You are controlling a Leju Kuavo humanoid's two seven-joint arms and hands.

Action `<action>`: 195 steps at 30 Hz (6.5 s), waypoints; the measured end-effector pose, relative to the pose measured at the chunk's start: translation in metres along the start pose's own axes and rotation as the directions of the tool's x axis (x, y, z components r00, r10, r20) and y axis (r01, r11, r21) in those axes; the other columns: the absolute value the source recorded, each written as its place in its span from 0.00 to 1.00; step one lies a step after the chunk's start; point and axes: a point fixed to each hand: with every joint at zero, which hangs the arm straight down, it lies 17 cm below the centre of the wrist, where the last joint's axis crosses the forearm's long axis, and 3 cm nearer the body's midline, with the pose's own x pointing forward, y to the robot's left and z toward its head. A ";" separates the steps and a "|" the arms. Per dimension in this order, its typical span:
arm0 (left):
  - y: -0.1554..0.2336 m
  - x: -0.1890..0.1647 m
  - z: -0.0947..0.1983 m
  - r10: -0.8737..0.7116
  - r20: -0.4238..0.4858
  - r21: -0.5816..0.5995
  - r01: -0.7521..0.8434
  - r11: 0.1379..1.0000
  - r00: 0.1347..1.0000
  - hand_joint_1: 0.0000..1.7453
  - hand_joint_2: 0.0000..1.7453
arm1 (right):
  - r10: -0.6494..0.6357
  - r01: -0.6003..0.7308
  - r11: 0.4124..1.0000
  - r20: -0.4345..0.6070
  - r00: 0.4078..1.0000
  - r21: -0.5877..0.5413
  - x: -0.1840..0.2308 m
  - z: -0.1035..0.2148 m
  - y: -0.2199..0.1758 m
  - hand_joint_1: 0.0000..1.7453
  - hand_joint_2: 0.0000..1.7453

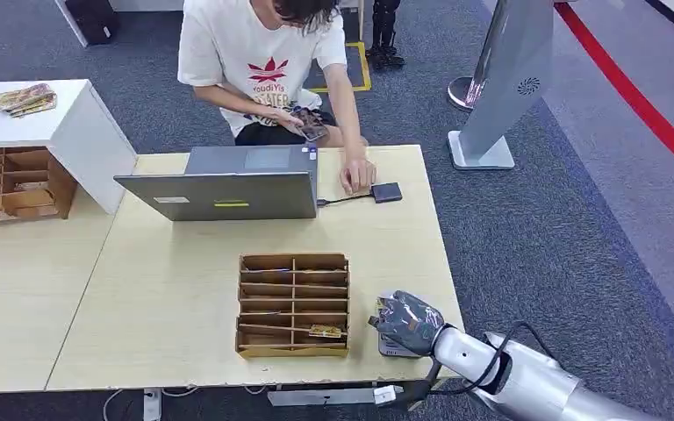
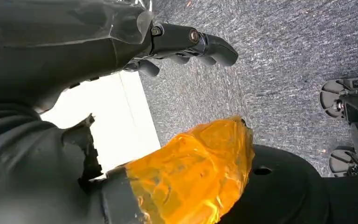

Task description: Pass the card to the sensor for recognition and then transmit it.

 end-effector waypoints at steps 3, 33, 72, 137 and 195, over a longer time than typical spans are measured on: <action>0.000 0.000 0.000 0.000 0.000 0.000 0.000 1.000 1.000 0.00 0.00 | 0.000 0.000 1.000 0.000 1.000 0.000 0.000 0.000 0.000 1.00 1.00; -0.008 -0.012 0.007 0.033 0.123 -0.280 0.003 0.960 0.992 0.00 0.00 | 0.008 -0.008 1.000 -0.027 1.000 -0.010 -0.001 0.002 0.004 1.00 1.00; 0.008 -0.011 -0.002 0.026 -0.040 0.022 -0.025 0.999 0.999 0.00 0.00 | -0.060 0.060 0.998 -0.020 0.998 0.003 -0.008 -0.008 -0.004 1.00 1.00; 0.011 -0.010 -0.002 -0.088 -0.033 0.043 0.089 0.995 0.996 0.00 0.00 | -0.344 -0.124 0.734 -0.523 0.780 -0.668 -0.211 0.018 -0.256 1.00 1.00; 0.007 0.007 0.001 -0.140 -0.008 0.042 0.140 0.989 0.990 0.00 0.00 | -0.861 0.477 0.296 -0.015 0.509 -0.828 -0.174 -0.055 -0.275 0.00 1.00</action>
